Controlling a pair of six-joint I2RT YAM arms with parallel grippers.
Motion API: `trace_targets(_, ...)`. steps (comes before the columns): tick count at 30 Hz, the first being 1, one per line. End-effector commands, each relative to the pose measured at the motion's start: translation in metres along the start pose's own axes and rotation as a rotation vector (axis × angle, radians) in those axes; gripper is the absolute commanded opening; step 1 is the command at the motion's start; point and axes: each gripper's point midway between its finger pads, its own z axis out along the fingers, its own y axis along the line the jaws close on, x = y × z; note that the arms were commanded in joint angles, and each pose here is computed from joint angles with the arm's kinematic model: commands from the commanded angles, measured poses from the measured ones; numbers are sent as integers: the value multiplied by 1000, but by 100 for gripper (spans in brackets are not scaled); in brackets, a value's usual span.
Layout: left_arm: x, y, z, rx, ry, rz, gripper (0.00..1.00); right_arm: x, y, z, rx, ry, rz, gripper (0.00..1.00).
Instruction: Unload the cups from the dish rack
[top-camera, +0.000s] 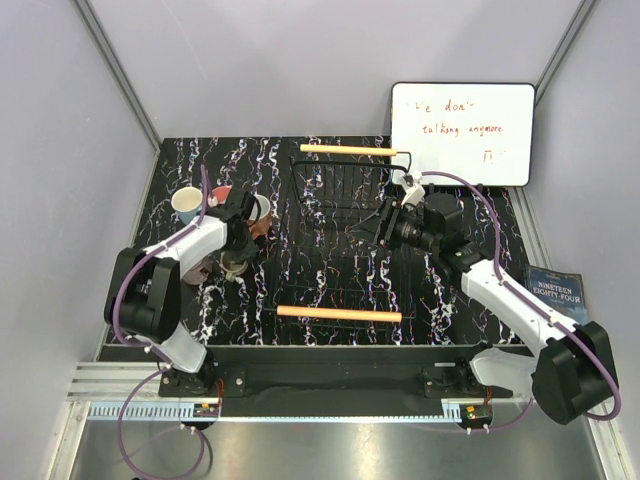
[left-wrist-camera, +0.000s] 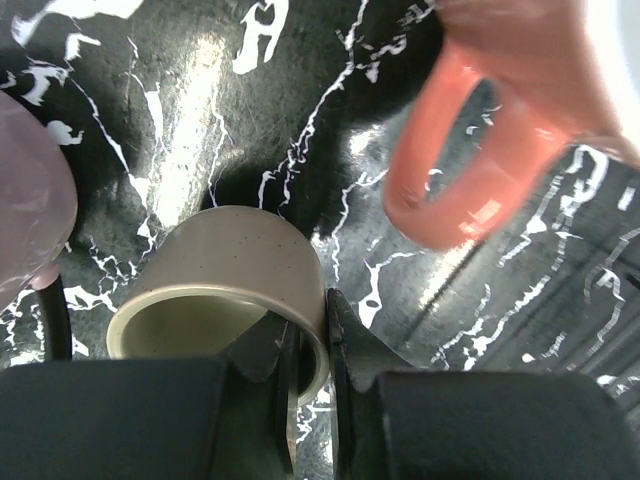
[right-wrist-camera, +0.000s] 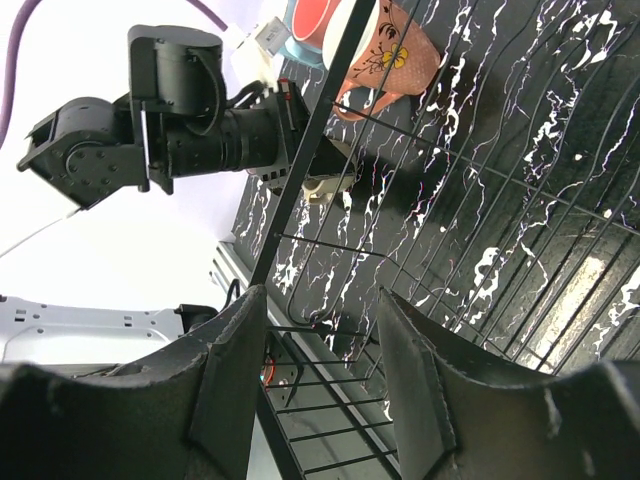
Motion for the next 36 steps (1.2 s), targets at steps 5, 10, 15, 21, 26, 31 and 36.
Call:
trace_targets(5, -17, -10, 6, 40, 1, -53, 0, -4, 4, 7, -35, -12, -43, 56)
trace_targets(10, -14, -9, 7, 37, 7, -57, 2, -3, 3, 9, -39, -4, -41, 56)
trace_targets(15, -21, -10, -4, 59, -25, -57, 28, -1, 1, 10, -36, 0, -37, 56)
trace_targets(21, -33, -12, -26, 78, -69, -59, 49, -3, 3, 11, -42, -2, -36, 56)
trace_targets(26, -46, -13, -51, 100, -115, -63, 62, -4, 4, 9, -41, -4, -44, 56)
trace_targets(31, -63, -14, -104, 153, -213, -59, 69, -7, 4, 11, -30, -1, -60, 56)
trace_targets(36, -79, -18, -170, 214, -388, -19, 91, -14, 4, 12, -1, -1, -86, 56)
